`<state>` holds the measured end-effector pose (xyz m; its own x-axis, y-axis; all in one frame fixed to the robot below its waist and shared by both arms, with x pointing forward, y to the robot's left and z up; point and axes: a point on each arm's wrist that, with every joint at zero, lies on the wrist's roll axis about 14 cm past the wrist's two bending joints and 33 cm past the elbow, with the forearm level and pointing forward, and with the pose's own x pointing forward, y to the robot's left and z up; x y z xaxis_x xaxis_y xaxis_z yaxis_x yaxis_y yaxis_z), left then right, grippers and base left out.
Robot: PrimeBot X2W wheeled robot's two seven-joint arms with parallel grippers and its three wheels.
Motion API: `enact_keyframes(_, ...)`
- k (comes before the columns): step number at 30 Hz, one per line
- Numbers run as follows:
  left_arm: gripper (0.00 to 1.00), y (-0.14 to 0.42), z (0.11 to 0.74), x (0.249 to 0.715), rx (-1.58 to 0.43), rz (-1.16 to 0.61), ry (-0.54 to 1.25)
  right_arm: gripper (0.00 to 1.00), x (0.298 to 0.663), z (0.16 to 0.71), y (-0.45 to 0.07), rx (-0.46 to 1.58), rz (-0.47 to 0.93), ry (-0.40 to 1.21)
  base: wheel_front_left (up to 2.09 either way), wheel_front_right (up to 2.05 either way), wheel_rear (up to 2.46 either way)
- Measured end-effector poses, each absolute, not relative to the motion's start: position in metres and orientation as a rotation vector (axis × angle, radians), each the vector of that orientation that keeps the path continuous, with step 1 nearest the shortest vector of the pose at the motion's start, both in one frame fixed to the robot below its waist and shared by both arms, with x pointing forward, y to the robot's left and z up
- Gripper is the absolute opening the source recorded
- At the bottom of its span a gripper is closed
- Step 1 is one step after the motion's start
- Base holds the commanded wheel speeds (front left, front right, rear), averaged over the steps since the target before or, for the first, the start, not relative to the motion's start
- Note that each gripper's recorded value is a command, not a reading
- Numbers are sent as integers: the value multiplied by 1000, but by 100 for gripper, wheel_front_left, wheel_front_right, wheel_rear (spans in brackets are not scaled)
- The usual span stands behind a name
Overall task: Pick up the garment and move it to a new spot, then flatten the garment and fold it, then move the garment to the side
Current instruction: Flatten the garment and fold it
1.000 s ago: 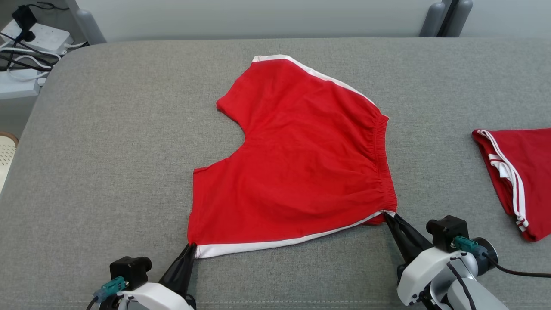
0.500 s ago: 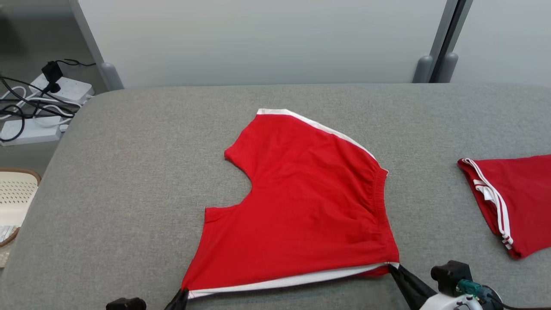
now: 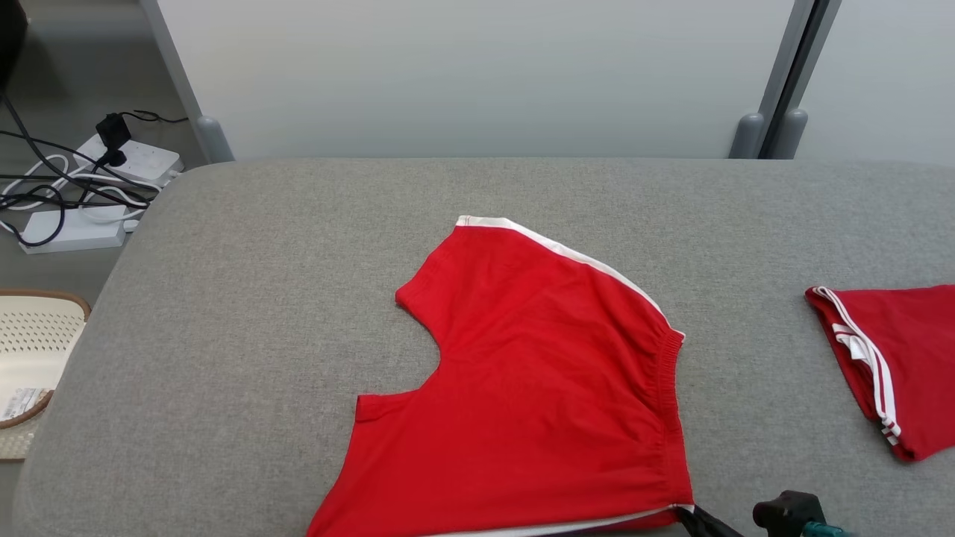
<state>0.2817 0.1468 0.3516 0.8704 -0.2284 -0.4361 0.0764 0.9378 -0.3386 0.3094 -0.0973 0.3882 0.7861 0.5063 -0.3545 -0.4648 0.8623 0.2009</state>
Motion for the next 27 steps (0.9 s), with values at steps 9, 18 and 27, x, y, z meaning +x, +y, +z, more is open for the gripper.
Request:
enact_keyframes(9, 0, 139, 419, 333, -318, -219, 248, 0, 347, 428, -110, 179, 454, 271, 0, 0, 0)
enact_keyframes(18, 0, 93, 486, 416, -281, -426, 79, 0, 401, 449, -112, 252, 400, 198, 0, 0, 0)
enact_keyframes(27, 0, 83, 498, 510, -203, -476, 60, 0, 467, 447, -104, 308, 361, 187, 0, 0, 0)
